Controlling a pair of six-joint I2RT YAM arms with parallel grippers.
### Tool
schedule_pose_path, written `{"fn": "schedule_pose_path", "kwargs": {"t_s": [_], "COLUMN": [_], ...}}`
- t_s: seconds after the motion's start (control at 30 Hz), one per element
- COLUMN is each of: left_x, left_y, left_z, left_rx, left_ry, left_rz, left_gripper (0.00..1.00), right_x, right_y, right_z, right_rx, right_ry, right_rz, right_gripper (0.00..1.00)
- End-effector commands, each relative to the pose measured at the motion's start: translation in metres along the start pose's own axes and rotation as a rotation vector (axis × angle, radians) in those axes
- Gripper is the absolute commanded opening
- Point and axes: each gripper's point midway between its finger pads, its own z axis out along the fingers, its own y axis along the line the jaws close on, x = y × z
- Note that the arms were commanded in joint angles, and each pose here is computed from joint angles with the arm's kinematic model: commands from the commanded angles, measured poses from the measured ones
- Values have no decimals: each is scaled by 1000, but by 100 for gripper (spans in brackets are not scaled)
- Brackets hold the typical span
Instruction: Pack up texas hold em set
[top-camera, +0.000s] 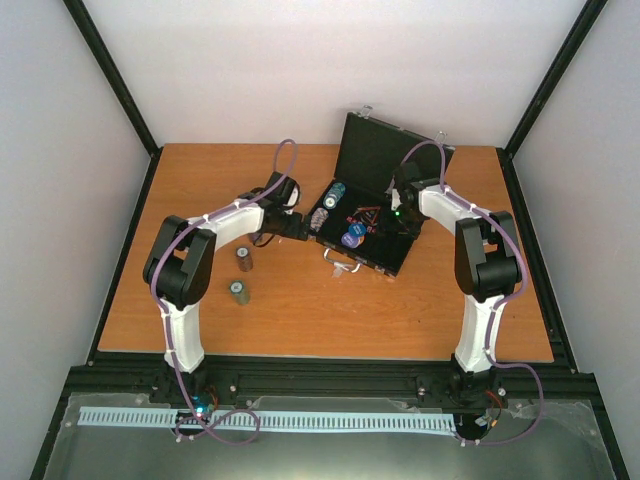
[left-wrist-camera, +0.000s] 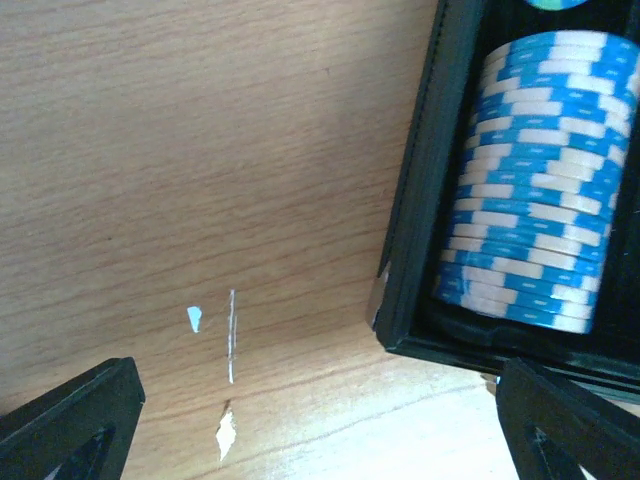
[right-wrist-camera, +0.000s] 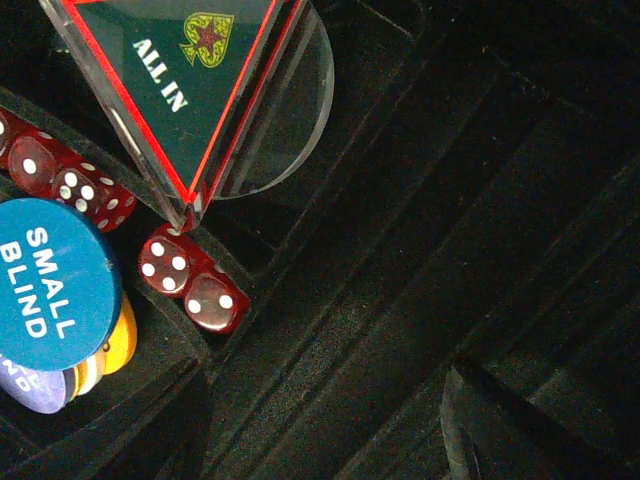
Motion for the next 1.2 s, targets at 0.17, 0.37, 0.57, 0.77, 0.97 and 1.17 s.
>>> {"fn": "schedule_pose_path", "kwargs": {"t_s": [0.17,0.37,0.57,0.77,0.97,1.17], "left_x": [-21,-22,-43,-56,-63,-78], "left_y": [-8,-7,-12,-16,-20,-24], "left_z": [-12,7,17,30,39,46], "left_rx": [44,34,41,51,68,75], "left_ry": [-47,-34,-67,-80,-79,-94], "left_rz": [-25,-55,-78,-97,-110,-116], "left_gripper": [100,100,100,100,100,100], "right_x": [0,1,7,10,11,13], "right_y": [-4,-3,-4,-4,-4,-4], "right_z": [10,9,9,8,8,7], "right_rx": [-7,-8,-6,-10,-10,-9], "right_ry": [11,13,23,28,29,39], "right_rz": [17,14,9,10,10,10], "right_gripper": [64,64,65,64,64,64]}}
